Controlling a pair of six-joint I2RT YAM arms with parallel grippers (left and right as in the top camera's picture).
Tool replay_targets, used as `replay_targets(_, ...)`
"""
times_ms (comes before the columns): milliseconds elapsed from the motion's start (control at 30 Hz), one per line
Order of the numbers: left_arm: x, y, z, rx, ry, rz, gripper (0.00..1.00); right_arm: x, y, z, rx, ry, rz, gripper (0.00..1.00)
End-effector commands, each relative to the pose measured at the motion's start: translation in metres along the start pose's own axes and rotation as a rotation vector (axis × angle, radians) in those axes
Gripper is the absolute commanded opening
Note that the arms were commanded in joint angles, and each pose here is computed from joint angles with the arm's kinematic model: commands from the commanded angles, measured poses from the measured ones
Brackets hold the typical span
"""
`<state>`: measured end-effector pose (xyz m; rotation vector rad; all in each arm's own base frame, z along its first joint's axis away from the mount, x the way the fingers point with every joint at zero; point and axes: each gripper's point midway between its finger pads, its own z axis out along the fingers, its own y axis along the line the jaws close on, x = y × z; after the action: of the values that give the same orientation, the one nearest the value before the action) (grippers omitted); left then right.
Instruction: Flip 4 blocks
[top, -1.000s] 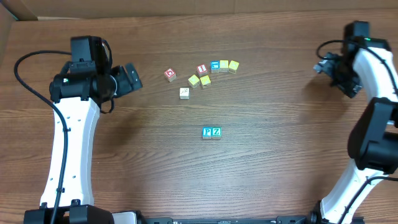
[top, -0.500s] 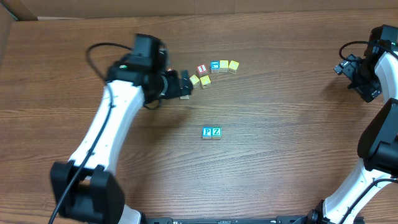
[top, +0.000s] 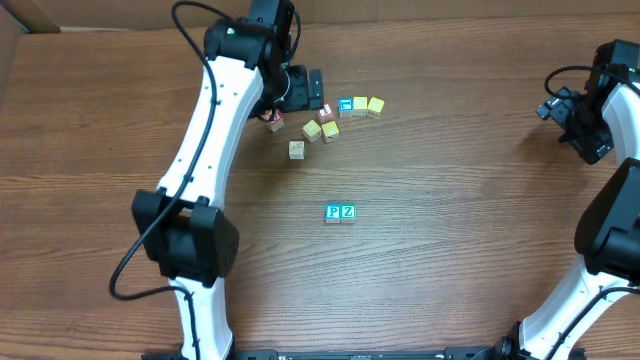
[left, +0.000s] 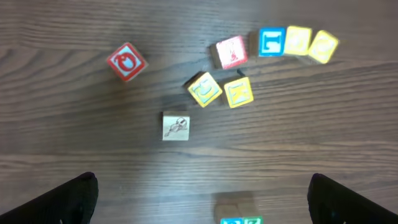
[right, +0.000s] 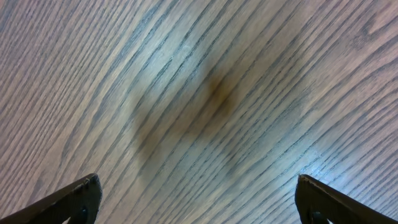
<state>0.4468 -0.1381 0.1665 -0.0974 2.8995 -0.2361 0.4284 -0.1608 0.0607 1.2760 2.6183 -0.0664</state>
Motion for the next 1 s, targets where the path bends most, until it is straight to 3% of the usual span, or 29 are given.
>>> replay_targets(0,0.005,-0.005,0.023,0.003,0.059,0.032,0.86,-0.007,0.005,-0.008,-0.018,-0.026,0.001,1.00)
replay_targets(67,0.012,-0.002,0.033,-0.010,0.096,0.027,0.57,-0.007,0.005,-0.008,-0.018,-0.026,0.001,1.00)
replay_targets(133,0.020,0.001,0.043,-0.025,0.135,0.006,0.47,-0.007,0.005,-0.008,-0.018,-0.026,0.000,1.00)
replay_targets(500,0.053,0.014,0.103,-0.163,0.293,0.022,0.50,-0.007,0.005,-0.008,-0.018,-0.027,0.000,1.00)
replay_targets(967,0.040,0.032,0.125,-0.267,0.244,0.042,0.51,-0.007,0.005,-0.008,-0.018,-0.026,0.000,1.00)
